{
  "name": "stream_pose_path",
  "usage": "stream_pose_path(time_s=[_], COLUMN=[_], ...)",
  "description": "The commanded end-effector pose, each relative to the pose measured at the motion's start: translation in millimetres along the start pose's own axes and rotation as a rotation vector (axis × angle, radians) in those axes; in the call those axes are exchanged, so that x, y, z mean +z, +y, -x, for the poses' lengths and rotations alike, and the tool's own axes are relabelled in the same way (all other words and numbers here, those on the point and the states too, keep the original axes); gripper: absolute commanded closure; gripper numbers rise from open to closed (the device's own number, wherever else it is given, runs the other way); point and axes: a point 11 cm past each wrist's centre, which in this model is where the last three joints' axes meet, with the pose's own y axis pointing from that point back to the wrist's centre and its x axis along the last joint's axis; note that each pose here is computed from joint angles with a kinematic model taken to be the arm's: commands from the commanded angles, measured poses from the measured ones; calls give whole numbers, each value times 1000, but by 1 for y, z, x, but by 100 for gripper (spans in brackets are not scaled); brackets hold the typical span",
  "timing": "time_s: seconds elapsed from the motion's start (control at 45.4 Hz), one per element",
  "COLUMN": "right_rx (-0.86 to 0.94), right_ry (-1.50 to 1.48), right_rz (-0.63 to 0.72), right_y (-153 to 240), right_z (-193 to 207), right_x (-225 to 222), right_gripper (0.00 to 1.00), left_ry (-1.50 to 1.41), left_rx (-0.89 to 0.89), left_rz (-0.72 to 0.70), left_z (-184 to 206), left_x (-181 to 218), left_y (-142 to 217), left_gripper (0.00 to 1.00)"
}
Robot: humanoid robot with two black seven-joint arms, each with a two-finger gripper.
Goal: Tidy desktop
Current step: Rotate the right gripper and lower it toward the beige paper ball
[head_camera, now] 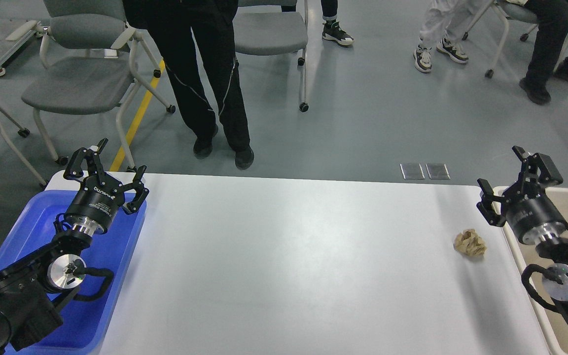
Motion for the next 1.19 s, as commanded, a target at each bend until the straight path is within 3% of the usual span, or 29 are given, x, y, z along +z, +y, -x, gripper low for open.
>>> stream_pose_path(time_s=[0.0, 0.22, 0.419, 0.595, 0.926, 1.168], right_rx=[-75, -151, -153, -223, -280, -270], right_ry=[208, 638, 726, 989, 1439, 1604], right_rz=[72, 111, 161, 180, 302, 341], right_y=[-2, -1, 6, -3, -2, -6], right_z=[-5, -21, -20, -11, -38, -47], right_x=[-11, -31, -11, -9, 17, 50], right_gripper=[0, 0, 0, 0, 0, 0], left_ry=[0, 1, 1, 1, 0, 1], left_rx=[0, 2, 2, 0, 1, 2], left_rz=[1, 1, 1, 2, 0, 1], left_z=[0, 0, 0, 0, 0, 0], left_x=[0, 0, 0, 0, 0, 0], left_y=[0, 0, 0, 0, 0, 0], left_gripper=[2, 2, 2, 2, 2, 2])
